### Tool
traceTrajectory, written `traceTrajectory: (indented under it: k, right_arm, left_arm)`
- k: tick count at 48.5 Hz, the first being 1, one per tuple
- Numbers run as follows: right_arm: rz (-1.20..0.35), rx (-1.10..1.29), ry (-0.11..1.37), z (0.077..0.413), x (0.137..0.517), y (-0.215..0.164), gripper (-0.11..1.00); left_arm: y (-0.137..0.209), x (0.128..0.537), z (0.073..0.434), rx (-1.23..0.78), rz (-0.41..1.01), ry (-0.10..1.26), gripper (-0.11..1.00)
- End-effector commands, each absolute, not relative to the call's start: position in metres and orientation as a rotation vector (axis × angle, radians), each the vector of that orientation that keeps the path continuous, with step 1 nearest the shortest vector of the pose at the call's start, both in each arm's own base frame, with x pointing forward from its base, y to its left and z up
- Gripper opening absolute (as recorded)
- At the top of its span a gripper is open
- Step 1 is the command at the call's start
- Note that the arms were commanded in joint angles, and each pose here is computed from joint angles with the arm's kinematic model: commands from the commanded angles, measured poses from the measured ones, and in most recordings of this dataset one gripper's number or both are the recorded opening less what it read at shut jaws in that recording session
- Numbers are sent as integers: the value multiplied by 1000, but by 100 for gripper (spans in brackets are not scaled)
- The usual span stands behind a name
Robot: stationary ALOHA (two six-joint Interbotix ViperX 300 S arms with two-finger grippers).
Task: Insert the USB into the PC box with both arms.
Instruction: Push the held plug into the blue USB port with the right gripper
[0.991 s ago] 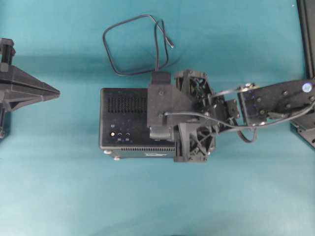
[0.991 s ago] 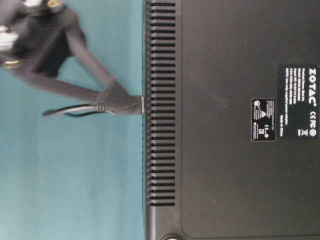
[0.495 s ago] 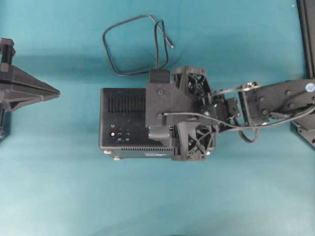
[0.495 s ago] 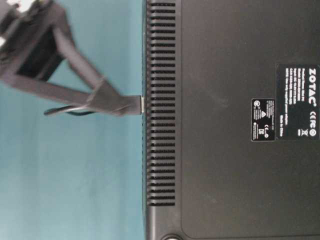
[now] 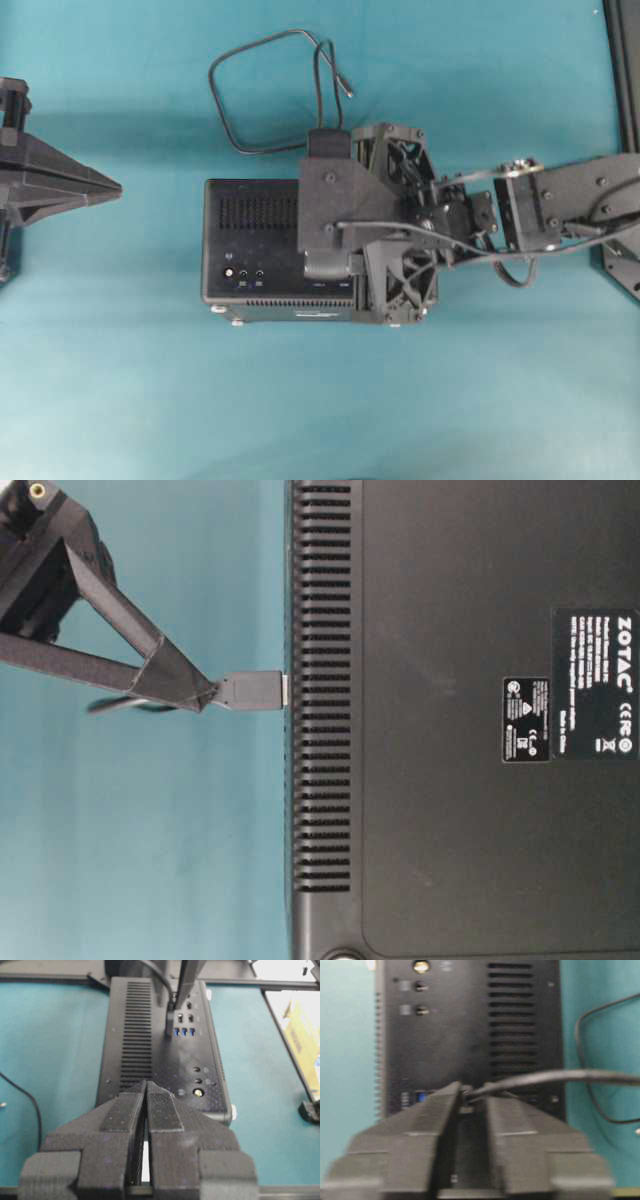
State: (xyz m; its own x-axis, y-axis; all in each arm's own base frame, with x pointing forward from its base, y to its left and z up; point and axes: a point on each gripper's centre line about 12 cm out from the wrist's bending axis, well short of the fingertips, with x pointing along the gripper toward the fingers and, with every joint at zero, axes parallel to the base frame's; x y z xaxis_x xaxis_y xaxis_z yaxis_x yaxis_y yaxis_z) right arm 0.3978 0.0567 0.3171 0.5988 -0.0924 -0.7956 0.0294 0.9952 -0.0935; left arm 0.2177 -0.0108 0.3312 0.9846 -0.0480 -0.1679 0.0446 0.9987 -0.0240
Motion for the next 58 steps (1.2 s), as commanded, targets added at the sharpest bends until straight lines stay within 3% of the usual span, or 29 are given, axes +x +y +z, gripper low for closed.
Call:
traceTrajectory:
  k: [1, 18, 39, 58]
  right_arm:
    - [-76, -57, 887, 331, 394, 54, 11]
    - [-56, -38, 908, 320, 391, 60, 7]
    - [-110, -52, 912, 311, 392, 37, 7]
    - [-56, 8, 916, 305, 389, 66, 7]
  left_arm:
    - [-11, 219, 341, -19, -48, 142, 0]
    - [-11, 219, 341, -19, -48, 142, 0]
    - [-11, 218, 343, -23, -48, 136, 0]
    - [-11, 218, 342, -21, -48, 137, 0]
